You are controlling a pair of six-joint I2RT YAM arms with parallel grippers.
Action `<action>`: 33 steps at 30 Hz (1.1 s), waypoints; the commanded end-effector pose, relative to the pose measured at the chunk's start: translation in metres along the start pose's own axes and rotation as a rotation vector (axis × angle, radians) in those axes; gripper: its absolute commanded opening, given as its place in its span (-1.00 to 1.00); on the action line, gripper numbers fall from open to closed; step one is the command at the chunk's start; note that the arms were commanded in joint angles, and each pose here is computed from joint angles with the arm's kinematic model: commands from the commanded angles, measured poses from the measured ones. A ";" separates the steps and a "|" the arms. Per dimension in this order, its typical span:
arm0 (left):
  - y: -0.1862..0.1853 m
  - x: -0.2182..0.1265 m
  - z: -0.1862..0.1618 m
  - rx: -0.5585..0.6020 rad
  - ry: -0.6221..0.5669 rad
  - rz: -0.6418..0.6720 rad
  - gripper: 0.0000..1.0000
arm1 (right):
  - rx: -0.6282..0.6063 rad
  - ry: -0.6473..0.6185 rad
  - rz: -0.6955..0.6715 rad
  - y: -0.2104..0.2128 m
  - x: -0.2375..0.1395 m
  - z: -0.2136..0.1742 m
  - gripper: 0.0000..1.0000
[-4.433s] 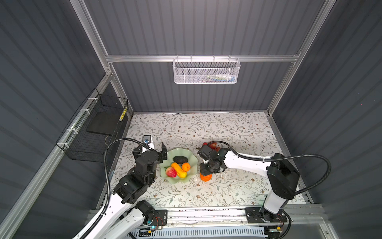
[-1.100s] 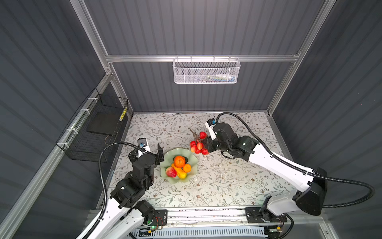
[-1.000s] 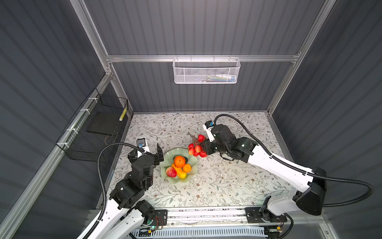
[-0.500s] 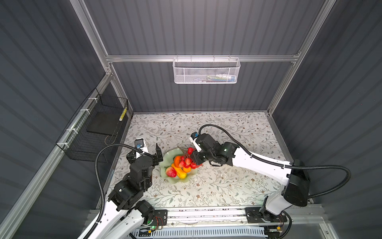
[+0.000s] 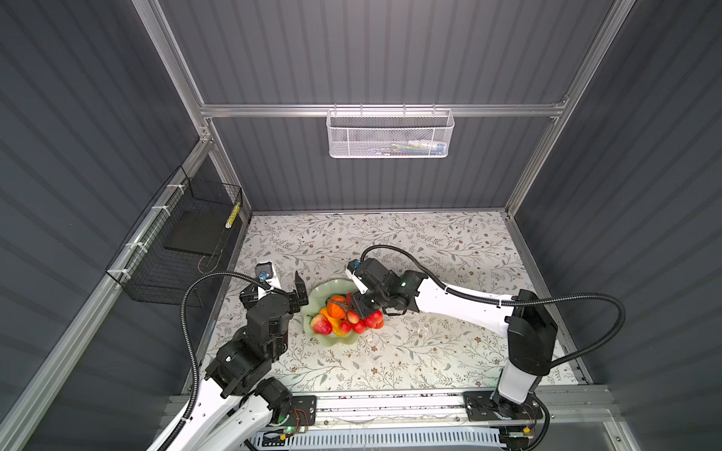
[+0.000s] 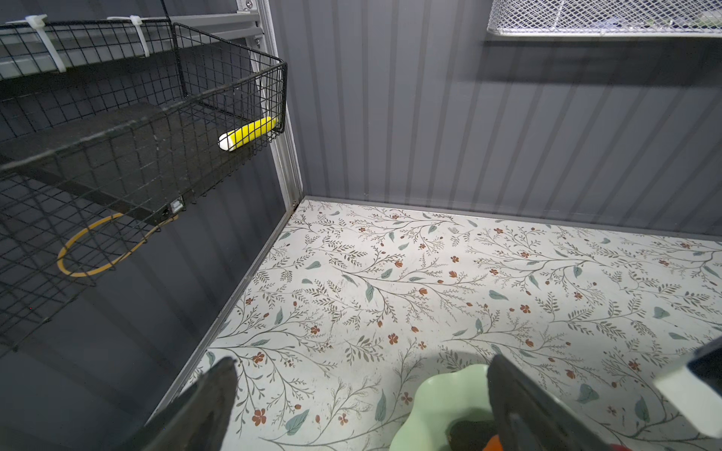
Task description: Place and organize the fake fruits in the fruit bowl
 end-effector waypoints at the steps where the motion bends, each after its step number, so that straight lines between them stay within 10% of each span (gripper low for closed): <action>1: 0.005 -0.002 -0.001 -0.023 -0.007 0.029 1.00 | -0.014 -0.043 0.049 0.014 -0.010 0.014 0.10; 8: 0.004 0.000 0.003 -0.024 -0.020 0.032 1.00 | -0.016 -0.124 0.074 0.020 -0.032 0.042 0.96; 16: 0.004 0.011 -0.007 -0.019 -0.034 0.165 0.99 | -0.018 -0.378 0.092 -0.002 -0.099 0.075 0.98; 23: -0.009 0.046 -0.049 0.056 -0.082 0.289 0.99 | 0.054 -0.847 -0.176 -0.142 -0.186 0.052 0.98; 33: 0.011 0.140 -0.121 -0.020 0.177 0.194 0.99 | 0.358 -1.072 -0.705 -0.322 -0.198 -0.029 0.98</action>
Point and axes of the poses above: each gripper's point midway between its finger pads, its own x axis out along the fingers, its own y axis along the line the jaws close on, z = x × y, the point moved 7 cm from there along -x, back along the fingers, and after that the axes turned 15 degrees about x, right-handed, at the moved point
